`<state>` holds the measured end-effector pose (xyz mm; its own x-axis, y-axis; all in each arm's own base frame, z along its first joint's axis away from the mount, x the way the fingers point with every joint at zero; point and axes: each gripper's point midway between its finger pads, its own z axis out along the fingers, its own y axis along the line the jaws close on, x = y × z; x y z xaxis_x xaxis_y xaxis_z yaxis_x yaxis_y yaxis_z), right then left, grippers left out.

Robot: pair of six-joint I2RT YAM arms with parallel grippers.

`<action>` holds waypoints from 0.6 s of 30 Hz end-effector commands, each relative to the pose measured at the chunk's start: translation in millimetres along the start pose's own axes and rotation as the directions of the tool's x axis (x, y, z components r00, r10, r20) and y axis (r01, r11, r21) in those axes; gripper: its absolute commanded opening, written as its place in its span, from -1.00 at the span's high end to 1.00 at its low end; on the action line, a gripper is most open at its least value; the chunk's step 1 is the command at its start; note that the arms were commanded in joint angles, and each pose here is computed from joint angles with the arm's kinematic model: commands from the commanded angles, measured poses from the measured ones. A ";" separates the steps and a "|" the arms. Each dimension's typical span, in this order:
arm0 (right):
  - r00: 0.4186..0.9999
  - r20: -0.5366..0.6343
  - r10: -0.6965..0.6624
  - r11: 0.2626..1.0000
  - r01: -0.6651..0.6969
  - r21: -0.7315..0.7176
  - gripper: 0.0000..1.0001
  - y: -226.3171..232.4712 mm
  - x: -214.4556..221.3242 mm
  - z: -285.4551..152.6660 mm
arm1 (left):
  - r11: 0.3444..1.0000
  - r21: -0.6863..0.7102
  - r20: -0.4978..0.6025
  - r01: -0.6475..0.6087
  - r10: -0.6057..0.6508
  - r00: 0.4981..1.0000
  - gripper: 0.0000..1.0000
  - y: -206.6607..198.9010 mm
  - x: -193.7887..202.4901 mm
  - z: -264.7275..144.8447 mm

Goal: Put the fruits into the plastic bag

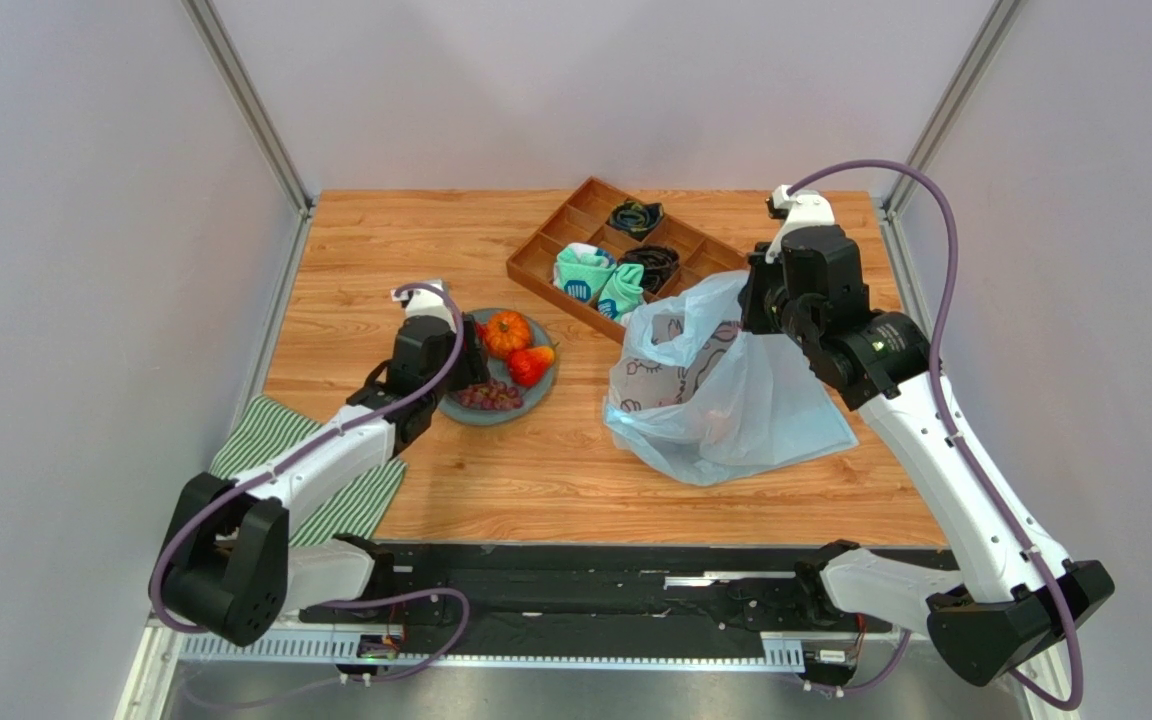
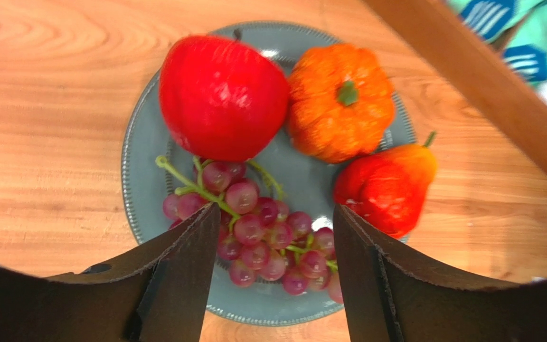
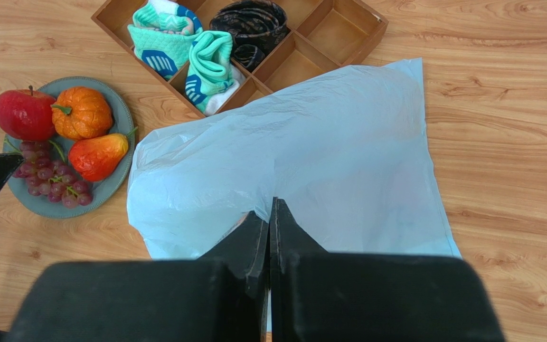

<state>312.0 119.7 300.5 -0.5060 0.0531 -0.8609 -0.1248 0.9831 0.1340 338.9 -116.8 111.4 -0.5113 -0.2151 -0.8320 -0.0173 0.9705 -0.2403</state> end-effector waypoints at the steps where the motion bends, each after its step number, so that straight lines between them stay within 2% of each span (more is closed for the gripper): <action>1: 0.999 0.047 0.007 1.000 -0.007 -0.002 1.00 -0.2 -10.6 -2.7 | 0.999 -0.030 -0.048 0.021 -0.022 0.999 -0.33 7.4 9.0 9.7; 18: 0.999 0.039 0.002 1.000 -0.002 0.006 1.00 -0.6 -9.2 1.5 | 0.999 -0.052 -0.094 0.012 -0.017 0.995 -0.06 12.3 20.5 30.5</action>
<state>312.1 119.5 299.6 -0.5076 0.0521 -0.8600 -0.1241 0.9834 0.1328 340.2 -108.6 59.5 -0.6280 -0.2004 -0.7519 -0.0768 0.9775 -0.1964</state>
